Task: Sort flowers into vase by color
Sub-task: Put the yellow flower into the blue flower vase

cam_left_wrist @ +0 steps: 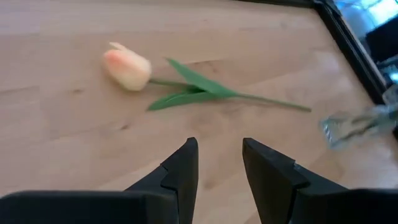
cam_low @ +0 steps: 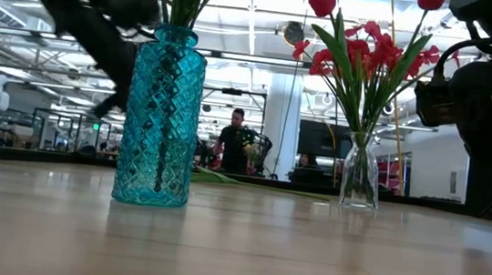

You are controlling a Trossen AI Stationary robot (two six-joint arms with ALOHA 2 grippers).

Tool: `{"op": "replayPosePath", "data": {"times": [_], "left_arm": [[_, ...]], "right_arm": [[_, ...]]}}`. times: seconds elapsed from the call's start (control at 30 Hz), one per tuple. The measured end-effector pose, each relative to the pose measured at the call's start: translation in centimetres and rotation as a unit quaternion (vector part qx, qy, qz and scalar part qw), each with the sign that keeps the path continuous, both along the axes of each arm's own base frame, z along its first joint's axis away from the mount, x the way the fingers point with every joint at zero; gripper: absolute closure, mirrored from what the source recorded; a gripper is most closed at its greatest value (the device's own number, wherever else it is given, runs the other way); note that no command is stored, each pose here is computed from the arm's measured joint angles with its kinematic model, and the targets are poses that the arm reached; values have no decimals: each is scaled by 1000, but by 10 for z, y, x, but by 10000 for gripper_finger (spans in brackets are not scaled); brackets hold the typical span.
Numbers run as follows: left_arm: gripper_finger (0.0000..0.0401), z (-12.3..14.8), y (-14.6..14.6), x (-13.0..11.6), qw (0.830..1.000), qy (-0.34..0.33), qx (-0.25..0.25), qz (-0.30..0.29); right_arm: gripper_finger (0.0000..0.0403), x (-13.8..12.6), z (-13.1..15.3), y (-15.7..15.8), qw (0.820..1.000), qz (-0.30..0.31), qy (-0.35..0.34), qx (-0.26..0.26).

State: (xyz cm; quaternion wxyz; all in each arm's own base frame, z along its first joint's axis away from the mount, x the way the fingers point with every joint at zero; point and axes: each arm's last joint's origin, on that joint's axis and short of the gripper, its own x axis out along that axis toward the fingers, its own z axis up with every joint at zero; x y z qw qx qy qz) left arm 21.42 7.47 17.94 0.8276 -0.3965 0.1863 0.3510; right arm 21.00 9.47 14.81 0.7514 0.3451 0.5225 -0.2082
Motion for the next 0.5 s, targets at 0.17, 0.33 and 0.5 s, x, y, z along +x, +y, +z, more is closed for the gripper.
{"op": "replayPosePath", "data": {"times": [0.17, 0.33, 0.5], "left_arm": [[270, 2, 23, 38, 999, 1, -37, 20], [270, 8, 44, 69, 993, -12, -110, 51], [270, 11, 60, 89, 987, -14, -152, 60]], "right_arm": [[360, 0, 0, -1, 1000, -9, -4, -8], [360, 0, 0, -1, 999, -37, -7, -4], [360, 1, 0, -1, 999, -45, -8, -5]]}}
